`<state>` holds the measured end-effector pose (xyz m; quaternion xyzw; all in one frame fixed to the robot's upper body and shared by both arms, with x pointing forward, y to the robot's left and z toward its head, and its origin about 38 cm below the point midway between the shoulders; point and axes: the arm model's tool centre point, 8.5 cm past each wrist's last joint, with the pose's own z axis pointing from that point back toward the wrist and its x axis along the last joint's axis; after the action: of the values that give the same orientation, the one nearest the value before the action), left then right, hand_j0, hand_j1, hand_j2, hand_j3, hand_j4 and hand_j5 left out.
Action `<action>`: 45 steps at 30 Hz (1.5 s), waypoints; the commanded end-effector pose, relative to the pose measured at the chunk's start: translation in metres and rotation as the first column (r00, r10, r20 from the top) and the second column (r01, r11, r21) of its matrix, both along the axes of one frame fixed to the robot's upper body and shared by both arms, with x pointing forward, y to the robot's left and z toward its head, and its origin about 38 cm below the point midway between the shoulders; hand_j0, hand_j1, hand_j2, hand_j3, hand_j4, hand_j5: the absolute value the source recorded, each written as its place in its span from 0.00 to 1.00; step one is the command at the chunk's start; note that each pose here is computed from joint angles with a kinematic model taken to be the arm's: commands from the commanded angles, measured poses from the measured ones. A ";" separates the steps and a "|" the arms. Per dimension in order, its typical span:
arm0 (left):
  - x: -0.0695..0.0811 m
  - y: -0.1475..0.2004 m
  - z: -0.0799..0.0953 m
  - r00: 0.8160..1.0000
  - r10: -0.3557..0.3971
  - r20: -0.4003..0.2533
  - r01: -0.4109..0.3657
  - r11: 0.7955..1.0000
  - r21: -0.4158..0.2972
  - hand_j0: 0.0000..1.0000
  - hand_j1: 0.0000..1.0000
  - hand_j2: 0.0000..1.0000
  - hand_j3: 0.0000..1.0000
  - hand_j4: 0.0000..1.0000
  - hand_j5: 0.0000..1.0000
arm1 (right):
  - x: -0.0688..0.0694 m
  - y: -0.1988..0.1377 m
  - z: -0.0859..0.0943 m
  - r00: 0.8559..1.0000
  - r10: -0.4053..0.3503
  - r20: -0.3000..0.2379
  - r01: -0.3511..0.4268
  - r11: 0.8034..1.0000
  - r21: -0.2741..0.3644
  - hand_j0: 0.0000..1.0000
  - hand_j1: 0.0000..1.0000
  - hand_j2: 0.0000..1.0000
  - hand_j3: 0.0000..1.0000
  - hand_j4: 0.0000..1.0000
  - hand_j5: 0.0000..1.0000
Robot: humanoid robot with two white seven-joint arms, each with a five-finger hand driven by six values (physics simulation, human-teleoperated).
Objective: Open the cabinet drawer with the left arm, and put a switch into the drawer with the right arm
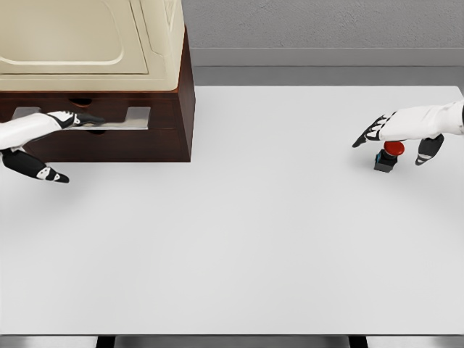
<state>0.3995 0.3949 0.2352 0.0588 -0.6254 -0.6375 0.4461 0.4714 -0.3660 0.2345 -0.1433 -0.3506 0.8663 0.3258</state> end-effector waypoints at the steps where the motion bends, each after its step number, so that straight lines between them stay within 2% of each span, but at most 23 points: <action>1: 0.000 -0.001 0.002 1.000 -0.001 0.001 0.001 1.000 -0.009 1.00 1.00 1.00 1.00 1.00 1.00 | 0.000 0.000 0.000 1.000 -0.001 0.001 0.001 1.000 0.003 0.89 0.89 0.89 0.89 0.89 0.89; 6: -0.002 0.000 0.002 1.000 -0.002 -0.002 0.002 1.000 -0.006 1.00 1.00 1.00 1.00 1.00 1.00 | -0.001 0.000 -0.003 1.000 -0.002 -0.007 0.002 1.000 0.002 0.64 0.64 0.64 0.64 0.64 0.64; 14: -0.007 -0.004 0.006 1.000 -0.023 -0.002 0.023 1.000 -0.007 1.00 1.00 1.00 1.00 1.00 1.00 | -0.002 -0.001 -0.007 1.000 -0.005 -0.016 0.005 1.000 -0.002 0.50 0.50 0.50 0.50 0.50 0.50; 23: -0.015 -0.002 0.002 0.999 -0.022 -0.027 0.022 1.000 -0.010 1.00 1.00 1.00 1.00 1.00 1.00 | -0.003 0.004 -0.006 1.000 0.011 -0.015 -0.011 1.000 0.003 0.50 0.50 0.50 0.50 0.50 0.50; 29: -0.022 0.000 0.012 0.999 -0.030 -0.025 0.030 1.000 -0.006 1.00 1.00 1.00 1.00 1.00 1.00 | -0.008 0.021 0.005 0.998 0.067 0.005 -0.067 0.997 0.028 0.50 0.50 0.50 0.50 0.50 0.50; 38: -0.030 -0.001 0.014 0.998 -0.039 -0.045 0.037 0.999 -0.027 1.00 1.00 1.00 1.00 1.00 1.00 | -0.009 0.022 0.006 0.998 0.070 0.005 -0.070 0.997 0.030 0.49 0.49 0.49 0.49 0.49 0.49; 40: -0.031 -0.001 0.015 0.998 -0.040 -0.044 0.038 0.999 -0.029 1.00 1.00 1.00 1.00 1.00 1.00 | -0.010 0.017 0.013 0.998 0.063 0.020 -0.064 0.998 0.031 0.56 0.56 0.56 0.56 0.56 0.56; 43: -0.032 0.002 0.016 0.998 -0.033 -0.046 0.032 0.999 -0.025 1.00 1.00 1.00 1.00 1.00 1.00 | -0.013 0.007 0.016 0.999 0.042 0.025 -0.043 0.999 0.026 0.56 0.56 0.56 0.56 0.56 0.56; 44: -0.032 0.003 0.018 0.998 -0.032 -0.047 0.031 0.999 -0.026 1.00 1.00 1.00 1.00 1.00 1.00 | -0.011 0.006 0.023 0.998 0.041 0.039 -0.042 0.999 0.024 0.57 0.57 0.57 0.57 0.57 0.57; 45: -0.034 0.001 0.019 0.998 -0.037 -0.048 0.036 0.999 -0.028 1.00 1.00 1.00 1.00 1.00 1.00 | -0.013 0.001 0.028 0.998 0.032 0.051 -0.033 0.999 0.027 0.68 0.68 0.68 0.68 0.68 0.68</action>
<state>0.3662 0.3958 0.2491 0.0254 -0.6208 -0.6411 0.4505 0.4633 -0.3575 0.2676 -0.1576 -0.3746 0.8649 0.2946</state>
